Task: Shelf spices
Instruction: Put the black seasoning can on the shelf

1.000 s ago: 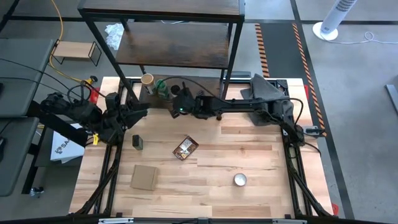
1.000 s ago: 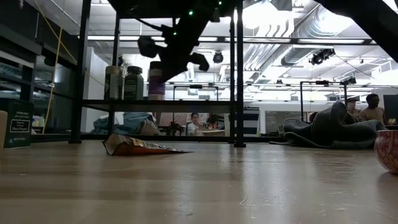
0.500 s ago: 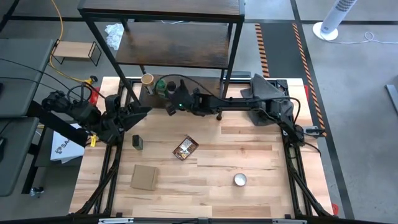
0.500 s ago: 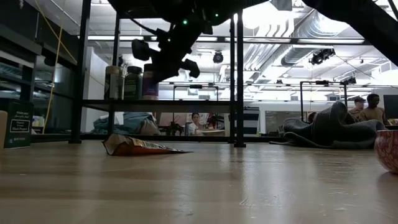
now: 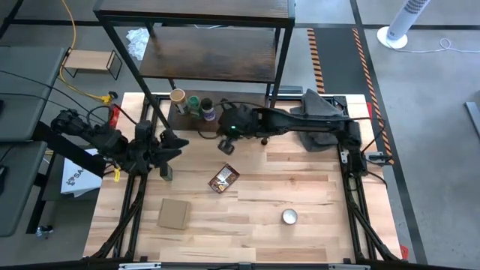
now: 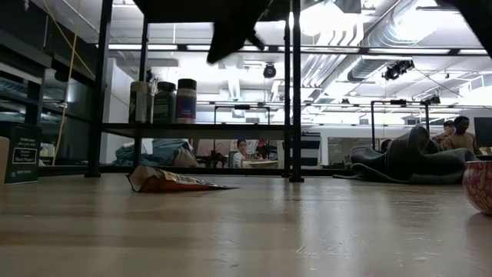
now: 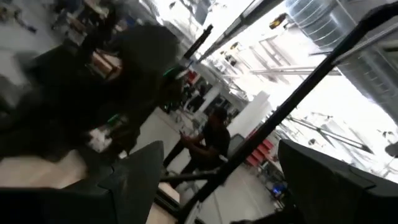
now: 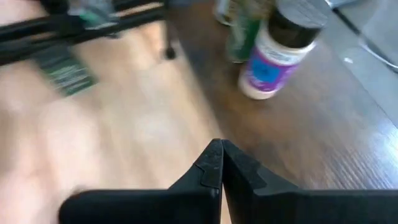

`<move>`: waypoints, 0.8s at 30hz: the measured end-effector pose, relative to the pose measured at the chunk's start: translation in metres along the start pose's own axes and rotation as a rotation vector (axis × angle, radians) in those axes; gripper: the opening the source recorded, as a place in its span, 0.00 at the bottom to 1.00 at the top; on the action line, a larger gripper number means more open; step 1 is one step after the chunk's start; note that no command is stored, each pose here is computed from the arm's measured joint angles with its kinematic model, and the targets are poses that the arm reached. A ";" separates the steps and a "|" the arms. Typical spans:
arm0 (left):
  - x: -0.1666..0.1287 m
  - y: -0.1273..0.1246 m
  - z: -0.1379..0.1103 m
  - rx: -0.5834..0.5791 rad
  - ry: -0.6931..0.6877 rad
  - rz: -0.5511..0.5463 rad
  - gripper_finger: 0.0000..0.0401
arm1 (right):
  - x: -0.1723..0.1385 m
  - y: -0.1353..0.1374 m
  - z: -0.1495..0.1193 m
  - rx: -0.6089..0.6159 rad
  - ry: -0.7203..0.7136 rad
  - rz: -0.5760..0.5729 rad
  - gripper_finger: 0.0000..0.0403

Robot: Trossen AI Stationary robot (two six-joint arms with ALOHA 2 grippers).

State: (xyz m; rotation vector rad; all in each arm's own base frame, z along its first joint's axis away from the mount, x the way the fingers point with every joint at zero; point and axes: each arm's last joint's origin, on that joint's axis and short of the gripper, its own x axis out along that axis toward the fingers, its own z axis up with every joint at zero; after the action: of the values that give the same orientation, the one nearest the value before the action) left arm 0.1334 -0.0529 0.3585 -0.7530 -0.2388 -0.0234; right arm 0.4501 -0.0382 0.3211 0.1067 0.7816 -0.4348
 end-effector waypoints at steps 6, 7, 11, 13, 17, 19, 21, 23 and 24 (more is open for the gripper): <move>0.012 0.006 -0.010 0.014 -0.036 0.130 0.78 | -0.051 0.008 -0.009 -0.064 0.079 0.030 0.00; 0.015 0.009 -0.013 0.021 -0.020 0.150 0.78 | -0.059 0.010 -0.012 -0.072 0.094 0.020 0.00; 0.024 0.023 -0.037 0.021 0.117 0.272 0.78 | -0.088 0.019 -0.023 -0.101 0.140 -0.013 0.00; 0.026 0.032 -0.049 -0.003 0.204 0.341 0.78 | -0.098 0.025 -0.030 -0.109 0.159 -0.049 0.00; 0.021 0.051 -0.070 -0.146 0.417 0.498 0.78 | -0.115 0.031 -0.042 -0.103 0.189 -0.133 0.00; 0.013 0.059 -0.079 -0.235 0.544 0.605 0.78 | -0.118 0.034 -0.047 -0.093 0.201 -0.173 0.00; 0.004 0.067 -0.087 -0.316 0.658 0.735 0.78 | -0.120 0.038 -0.050 -0.078 0.200 -0.193 0.00; -0.007 0.074 -0.091 -0.372 0.742 0.875 0.78 | -0.120 0.039 -0.050 -0.066 0.190 -0.190 0.00; -0.013 0.077 -0.092 -0.393 0.765 0.940 0.78 | -0.121 0.040 -0.049 -0.062 0.183 -0.187 0.00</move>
State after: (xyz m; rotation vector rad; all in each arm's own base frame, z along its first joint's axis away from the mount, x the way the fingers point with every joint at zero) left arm 0.1481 -0.0603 0.2393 -1.1298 0.8819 0.5382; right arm 0.3589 0.0513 0.3684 0.0154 0.9886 -0.5826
